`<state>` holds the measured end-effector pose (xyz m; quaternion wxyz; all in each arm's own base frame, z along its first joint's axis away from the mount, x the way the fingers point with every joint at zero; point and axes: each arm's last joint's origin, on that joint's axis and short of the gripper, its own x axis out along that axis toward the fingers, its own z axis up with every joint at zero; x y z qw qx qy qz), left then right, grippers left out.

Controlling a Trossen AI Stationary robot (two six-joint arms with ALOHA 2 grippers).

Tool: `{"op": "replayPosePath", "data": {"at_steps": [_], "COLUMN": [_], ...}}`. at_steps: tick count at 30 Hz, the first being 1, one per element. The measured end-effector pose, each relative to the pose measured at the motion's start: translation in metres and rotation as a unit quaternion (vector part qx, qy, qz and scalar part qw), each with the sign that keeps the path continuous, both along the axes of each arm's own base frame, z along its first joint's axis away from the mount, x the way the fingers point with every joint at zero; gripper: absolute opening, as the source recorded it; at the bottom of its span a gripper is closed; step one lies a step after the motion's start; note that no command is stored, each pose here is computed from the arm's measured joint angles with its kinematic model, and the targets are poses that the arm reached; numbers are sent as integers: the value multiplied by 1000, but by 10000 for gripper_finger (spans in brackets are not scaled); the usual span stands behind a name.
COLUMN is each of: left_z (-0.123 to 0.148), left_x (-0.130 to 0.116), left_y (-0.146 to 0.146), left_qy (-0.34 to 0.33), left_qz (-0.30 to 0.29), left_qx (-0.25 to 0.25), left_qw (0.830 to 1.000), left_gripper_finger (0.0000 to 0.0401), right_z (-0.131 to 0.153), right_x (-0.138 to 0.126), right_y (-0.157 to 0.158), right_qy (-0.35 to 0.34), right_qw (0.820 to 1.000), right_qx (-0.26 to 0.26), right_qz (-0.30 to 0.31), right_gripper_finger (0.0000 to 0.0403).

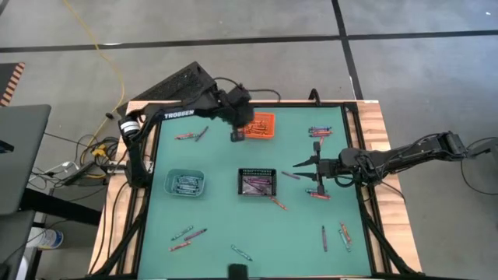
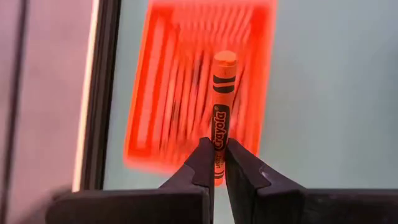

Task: Sort crayons
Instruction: Put the orange crayon into the orange bin, then put the violet crayon into the black bin

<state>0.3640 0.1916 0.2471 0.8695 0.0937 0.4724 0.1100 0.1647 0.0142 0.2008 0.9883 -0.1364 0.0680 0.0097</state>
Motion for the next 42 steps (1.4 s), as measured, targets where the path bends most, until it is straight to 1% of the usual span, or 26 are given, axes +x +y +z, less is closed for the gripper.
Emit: {"op": "replayPosePath", "data": {"at_steps": [2, 4, 9, 12, 16, 18, 20, 26, 28, 30, 32, 34, 36, 38, 40, 42], "left_z": [0, -5, -20, -21, -20, -20, -20, -20, -16, -6, 10, 25, 37, 46, 56, 62], "left_x": [12, 20, 29, 29, 29, 28, 26, 25, 24, 20, 16, 6, -5, -20, -35, -52], "left_y": [-8, -10, -7, -7, -6, -4, -2, 0, -2, -5, -9, -14, -20, -24, -29, -38], "left_qy": [-23, -34, -40, -38, -39, -41, -38, -24, -6, 36, 71, 93, 85, 68, 40, 13], "left_qz": [-23, -33, -23, -19, -10, -2, 5, 29, 44, 61, 74, 89, 93, 103, 118, 129], "left_qx": [23, 33, 29, 31, 35, 32, 32, 58, 77, 94, 106, 91, 55, 16, -5, -11], "left_qw": [999, 998, 999, 999, 999, 999, 999, 998, 996, 993, 989, 987, 991, 992, 992, 991], "left_gripper_finger": [7, 7, 7, 11, 29, 39, 49, 86, 98, 107, 110, 110, 108, 104, 98, 91], "right_z": [0, 0, -2, -3, -6, -6, -6, -9, -11, -13, -11, -2, 10, 20, 28, 32], "right_x": [0, 0, 0, -1, -1, -2, -2, -2, -3, -4, -4, -5, -7, -8, -10, -11], "right_y": [0, 0, 0, -2, -6, -7, -7, -8, -10, -16, -24, -33, -43, -53, -62, -70], "right_qy": [0, 2, 8, 16, 28, 29, 27, 42, 52, 64, 98, 145, 185, 207, 210, 203], "right_qw": [1000, 1000, 1000, 999, 995, 994, 993, 992, 989, 983, 974, 961, 942, 925, 914, 907], "right_qx": [0, 7, 10, 5, -6, -4, 3, 8, 13, 16, 19, 37, 55, 68, 74, 82], "right_qz": [0, -1, -7, -36, -93, -110, -113, -117, -137, -173, -203, -235, -276, -313, -340, -360], "right_gripper_finger": [111, 111, 111, 111, 111, 111, 111, 111, 111, 111, 111, 111, 111, 111, 111, 111]}}
